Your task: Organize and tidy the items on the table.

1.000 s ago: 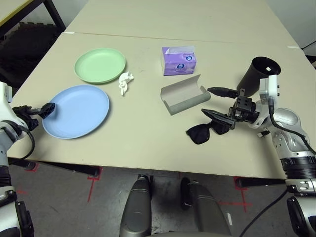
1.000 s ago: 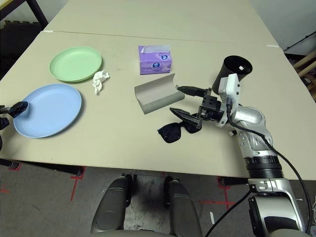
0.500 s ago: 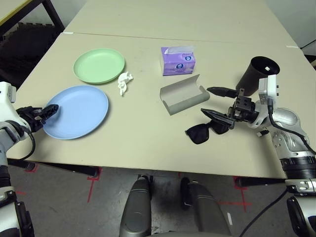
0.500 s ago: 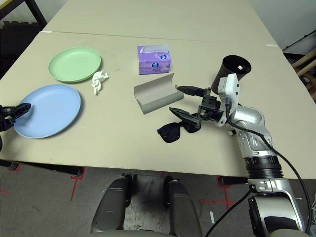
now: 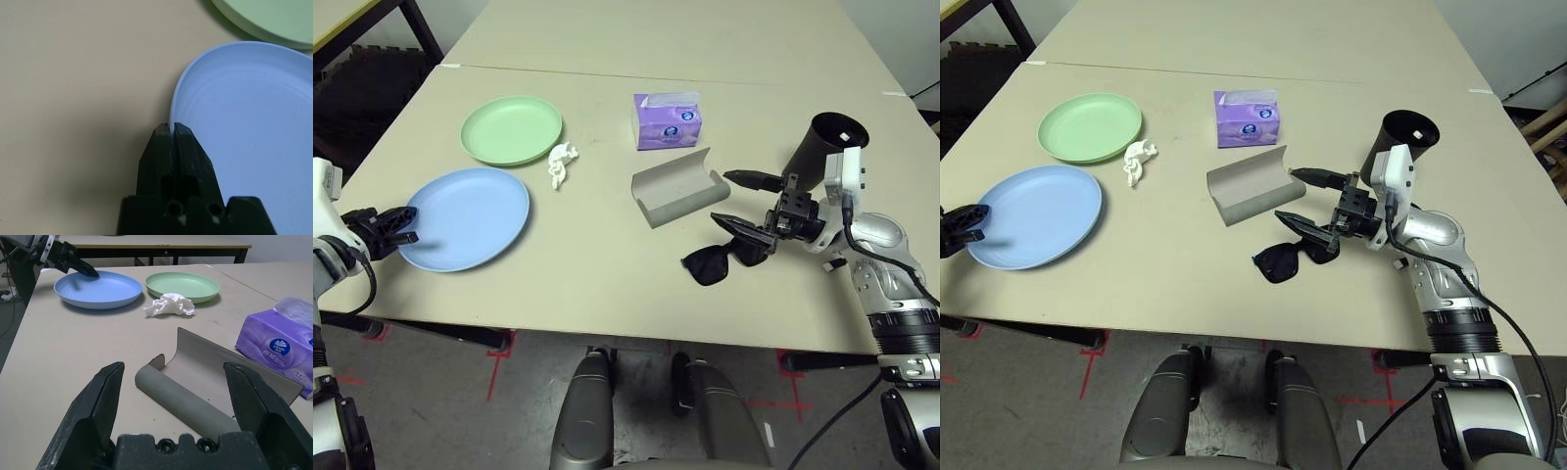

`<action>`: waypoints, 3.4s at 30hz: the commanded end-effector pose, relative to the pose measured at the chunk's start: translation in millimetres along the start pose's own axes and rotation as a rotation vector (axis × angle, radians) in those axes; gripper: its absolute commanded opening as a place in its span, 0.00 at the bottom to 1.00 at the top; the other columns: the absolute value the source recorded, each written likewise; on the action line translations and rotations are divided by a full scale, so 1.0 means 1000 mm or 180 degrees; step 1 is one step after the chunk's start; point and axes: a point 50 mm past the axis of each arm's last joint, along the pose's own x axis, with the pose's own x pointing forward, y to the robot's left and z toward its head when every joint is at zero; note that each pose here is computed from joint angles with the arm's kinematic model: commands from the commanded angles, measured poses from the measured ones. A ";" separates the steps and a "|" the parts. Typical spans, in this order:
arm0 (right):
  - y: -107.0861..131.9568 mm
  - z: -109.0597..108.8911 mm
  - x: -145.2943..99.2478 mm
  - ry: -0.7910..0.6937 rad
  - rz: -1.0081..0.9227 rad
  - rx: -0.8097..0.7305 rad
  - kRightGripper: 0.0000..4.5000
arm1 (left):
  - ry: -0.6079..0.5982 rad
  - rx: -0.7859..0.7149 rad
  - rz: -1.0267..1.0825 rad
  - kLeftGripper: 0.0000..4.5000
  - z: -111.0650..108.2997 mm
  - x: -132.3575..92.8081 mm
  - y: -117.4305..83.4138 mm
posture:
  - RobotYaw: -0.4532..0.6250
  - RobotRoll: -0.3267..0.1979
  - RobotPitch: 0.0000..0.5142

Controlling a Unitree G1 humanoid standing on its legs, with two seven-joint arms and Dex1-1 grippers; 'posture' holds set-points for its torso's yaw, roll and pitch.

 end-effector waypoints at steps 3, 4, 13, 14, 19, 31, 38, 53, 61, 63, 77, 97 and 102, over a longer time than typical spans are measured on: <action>0.001 0.003 0.001 -0.0003 0.0022 -0.0068 1.00 | 0.0108 -0.0164 -0.0082 0.00 -0.002 -0.001 0.001 | 0.61 0.62 0.37; 0.001 0.003 0.000 -0.0005 0.0019 -0.0070 1.00 | 0.0096 -0.0191 -0.0092 0.00 -0.001 -0.001 0.000 | 0.61 0.62 0.38; 0.002 0.003 -0.002 0.0004 0.0045 -0.0027 1.00 | -0.0032 -0.0261 -0.0275 0.00 0.007 -0.003 -0.008 | 0.61 0.62 0.38; 0.002 0.003 -0.002 -0.0009 0.0037 -0.0026 1.00 | -0.0060 -0.0262 -0.0306 0.00 0.009 -0.003 -0.010 | 0.61 0.62 0.38; 0.002 0.005 0.000 -0.0088 -0.0006 0.0004 1.00 | -0.0213 -0.0320 -0.0494 0.00 0.019 -0.002 -0.020 | 0.61 0.62 0.38; 0.004 0.004 0.001 -0.0080 -0.0010 0.0053 1.00 | -0.0534 -0.0375 -0.0527 0.00 0.051 0.027 -0.043 | 0.61 0.62 0.37; 0.005 0.004 0.004 -0.0088 -0.0004 0.0040 1.00 | -0.0757 -0.0445 -0.0168 0.00 0.069 0.065 -0.059 | 0.61 0.62 0.37; 0.009 0.003 0.002 -0.0061 -0.0005 0.0043 1.00 | -0.0992 -0.0654 0.0572 0.00 0.074 0.098 -0.072 | 0.59 0.62 0.36; 0.011 0.002 0.001 -0.0051 -0.0016 0.0049 1.00 | -0.1115 -0.0789 0.0544 0.00 0.084 0.101 -0.082 | 0.59 0.62 0.35; 0.011 0.002 0.000 -0.0050 -0.0018 0.0046 1.00 | -0.1131 -0.0804 0.0548 0.00 0.085 0.101 -0.083 | 0.59 0.62 0.35; 0.013 0.004 0.001 -0.0046 -0.0041 0.0036 1.00 | -0.1160 -0.0601 0.0517 0.34 0.087 0.106 -0.095 | 0.58 0.62 0.35; 0.011 0.004 0.004 -0.0068 -0.0039 0.0032 1.00 | -0.0897 0.0033 -0.0142 0.99 0.072 0.104 -0.096 | 0.59 0.62 0.35; 0.010 0.003 0.001 -0.0052 -0.0064 0.0026 1.00 | -0.0796 0.0713 -0.0587 0.99 0.063 0.099 -0.100 | 0.59 0.62 0.35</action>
